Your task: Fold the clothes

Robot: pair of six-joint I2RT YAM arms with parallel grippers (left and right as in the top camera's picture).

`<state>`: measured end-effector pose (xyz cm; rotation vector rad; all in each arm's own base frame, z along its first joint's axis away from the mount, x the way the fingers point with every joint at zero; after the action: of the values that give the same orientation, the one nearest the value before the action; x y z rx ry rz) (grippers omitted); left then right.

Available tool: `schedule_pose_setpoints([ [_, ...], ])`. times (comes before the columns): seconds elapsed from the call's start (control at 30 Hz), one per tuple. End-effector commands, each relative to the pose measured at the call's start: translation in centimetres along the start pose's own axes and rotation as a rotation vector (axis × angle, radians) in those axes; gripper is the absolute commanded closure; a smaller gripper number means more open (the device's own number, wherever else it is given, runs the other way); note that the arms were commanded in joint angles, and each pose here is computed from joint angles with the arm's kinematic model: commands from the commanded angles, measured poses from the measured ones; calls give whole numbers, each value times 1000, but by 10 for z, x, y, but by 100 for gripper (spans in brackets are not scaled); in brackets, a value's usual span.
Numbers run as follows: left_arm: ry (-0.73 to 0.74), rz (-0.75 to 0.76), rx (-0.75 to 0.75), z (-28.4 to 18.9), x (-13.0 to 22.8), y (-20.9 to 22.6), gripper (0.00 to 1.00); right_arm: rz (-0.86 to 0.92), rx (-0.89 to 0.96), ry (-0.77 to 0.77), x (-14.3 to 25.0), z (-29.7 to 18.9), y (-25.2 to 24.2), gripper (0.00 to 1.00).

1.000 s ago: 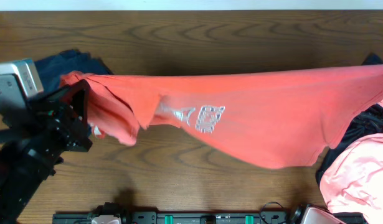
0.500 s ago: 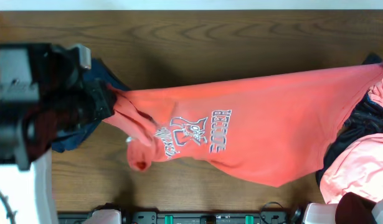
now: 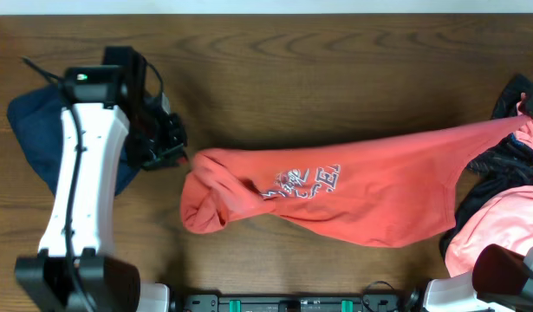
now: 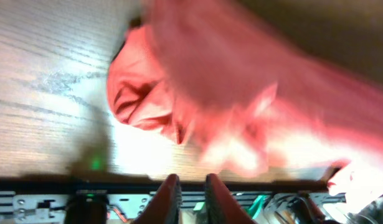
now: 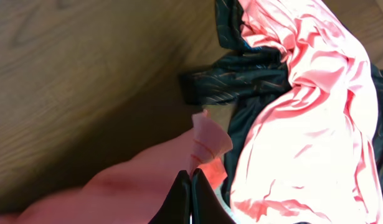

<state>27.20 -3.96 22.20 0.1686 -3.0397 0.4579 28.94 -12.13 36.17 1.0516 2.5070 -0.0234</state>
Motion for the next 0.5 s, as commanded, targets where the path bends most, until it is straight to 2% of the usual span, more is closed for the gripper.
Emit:
schedule_pose_setpoints([
  [0.0,93,-22,-26,30,2,13,78,0,48,0,-3,4,-11,99],
  [0.2,134,-33,67,55,-3,6,77,-1,51,8,-2,5,-11,99],
  [0.23,131,-28,96,56,-4,1,75,-1,51,9,-1,5,-11,99],
  [0.3,121,-1,144,57,-6,-11,63,-1,52,11,-1,5,-11,99],
  [0.37,115,36,152,60,-7,-21,45,-1,52,11,-1,5,-11,99],
  [0.47,109,121,147,68,-5,-42,41,-1,52,11,-1,5,-11,99],
])
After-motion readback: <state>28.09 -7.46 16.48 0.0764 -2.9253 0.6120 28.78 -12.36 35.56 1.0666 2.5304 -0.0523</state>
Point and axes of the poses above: each gripper's point midway between its finger pads, its own z axis out along the fingers, its own y axis along the line the jaws close on, x = y × z, the point moved 4 cm from there along -z, back along the fingers, and after that the axes turned 12 degrees about z, right-handed, at the moved point
